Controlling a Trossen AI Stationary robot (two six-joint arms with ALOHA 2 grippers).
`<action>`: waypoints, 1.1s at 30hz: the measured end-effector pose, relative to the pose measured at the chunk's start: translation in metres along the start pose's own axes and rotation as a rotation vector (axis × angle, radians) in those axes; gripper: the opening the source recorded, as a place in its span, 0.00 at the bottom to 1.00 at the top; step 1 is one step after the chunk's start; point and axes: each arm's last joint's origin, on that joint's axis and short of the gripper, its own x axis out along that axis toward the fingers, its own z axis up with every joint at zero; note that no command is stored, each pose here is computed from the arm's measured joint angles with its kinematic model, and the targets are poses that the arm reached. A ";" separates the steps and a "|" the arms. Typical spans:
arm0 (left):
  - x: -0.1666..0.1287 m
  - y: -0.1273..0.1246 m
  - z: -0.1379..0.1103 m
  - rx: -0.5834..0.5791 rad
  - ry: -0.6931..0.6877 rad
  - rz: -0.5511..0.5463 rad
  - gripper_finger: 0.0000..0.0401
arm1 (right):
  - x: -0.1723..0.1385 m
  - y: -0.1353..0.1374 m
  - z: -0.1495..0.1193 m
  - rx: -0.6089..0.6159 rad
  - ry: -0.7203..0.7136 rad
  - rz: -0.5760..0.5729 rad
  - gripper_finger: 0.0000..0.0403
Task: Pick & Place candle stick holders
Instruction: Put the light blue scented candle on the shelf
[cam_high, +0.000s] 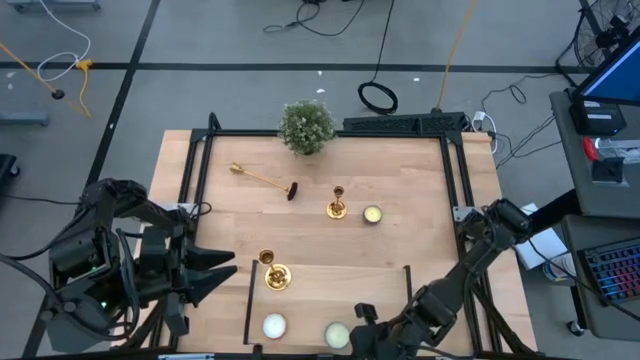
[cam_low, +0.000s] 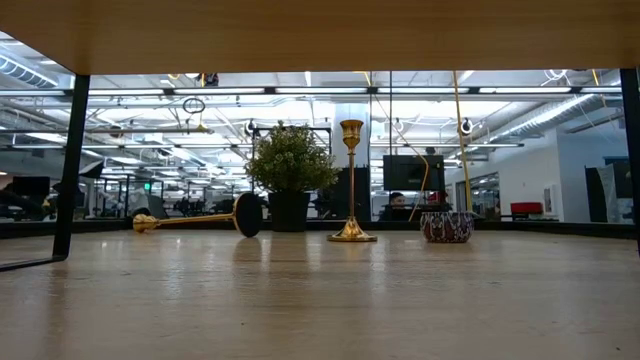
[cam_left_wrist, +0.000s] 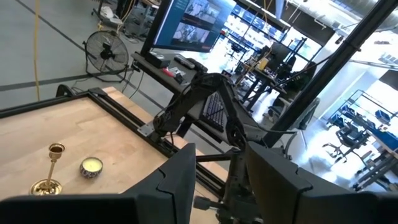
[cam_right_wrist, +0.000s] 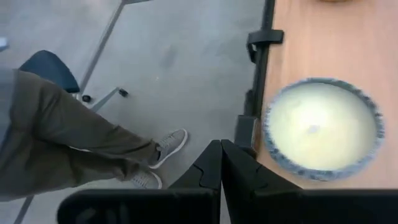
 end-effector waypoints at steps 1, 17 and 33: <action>0.000 0.000 0.000 0.000 -0.001 0.001 0.36 | 0.000 -0.002 0.000 0.005 0.013 0.001 0.00; 0.001 0.000 0.000 -0.003 -0.002 0.004 0.36 | 0.008 -0.021 -0.004 0.043 0.092 -0.019 0.00; 0.001 0.000 0.000 -0.003 -0.002 0.004 0.36 | 0.016 -0.020 -0.004 0.035 0.072 -0.005 0.00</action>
